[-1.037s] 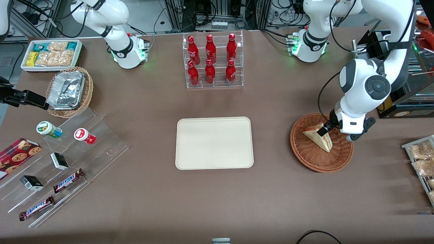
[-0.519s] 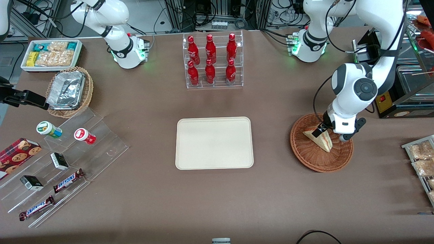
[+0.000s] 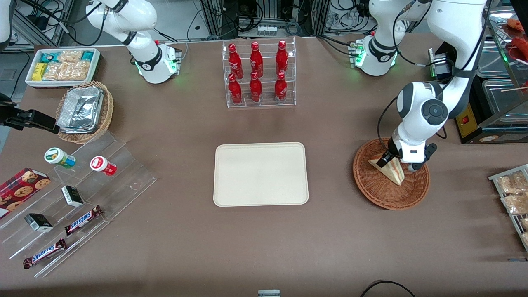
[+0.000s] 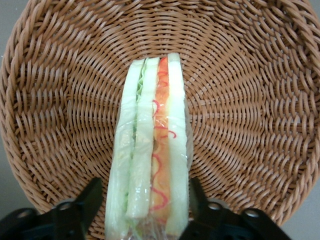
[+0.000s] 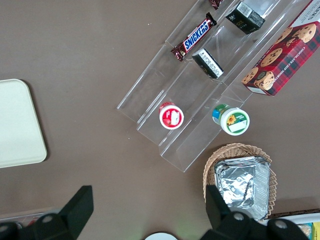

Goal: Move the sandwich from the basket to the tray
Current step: 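Lower the open left gripper around the sandwich and close it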

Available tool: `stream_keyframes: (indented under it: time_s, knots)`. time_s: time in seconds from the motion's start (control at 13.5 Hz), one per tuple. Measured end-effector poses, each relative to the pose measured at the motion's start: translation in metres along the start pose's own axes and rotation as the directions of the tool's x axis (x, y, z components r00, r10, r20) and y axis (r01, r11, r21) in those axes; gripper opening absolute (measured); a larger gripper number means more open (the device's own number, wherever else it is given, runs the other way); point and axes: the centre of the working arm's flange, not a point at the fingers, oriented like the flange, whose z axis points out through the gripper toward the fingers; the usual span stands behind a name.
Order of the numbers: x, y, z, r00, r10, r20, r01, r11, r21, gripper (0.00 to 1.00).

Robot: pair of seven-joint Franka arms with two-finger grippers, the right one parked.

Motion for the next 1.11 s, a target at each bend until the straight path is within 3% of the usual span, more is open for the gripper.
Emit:
stream_keyframes:
  time_s: [0.22,0.37,0.74,0.89,1.11]
  knots:
    - [0.001,0.0,0.0,1.0,-0.005,-0.003,0.005,1.0,-0.003,0.41]
    - [0.001,0.0,-0.001,1.0,-0.006,-0.005,0.006,1.0,-0.006,0.32]
    - [0.005,0.004,-0.008,0.998,0.05,-0.046,-0.05,0.999,0.004,0.16]
    - [0.006,0.009,-0.017,0.996,0.066,-0.052,-0.065,0.998,0.014,0.16]
    - [0.0,0.033,-0.05,0.993,0.112,-0.026,-0.11,0.99,0.083,0.16]
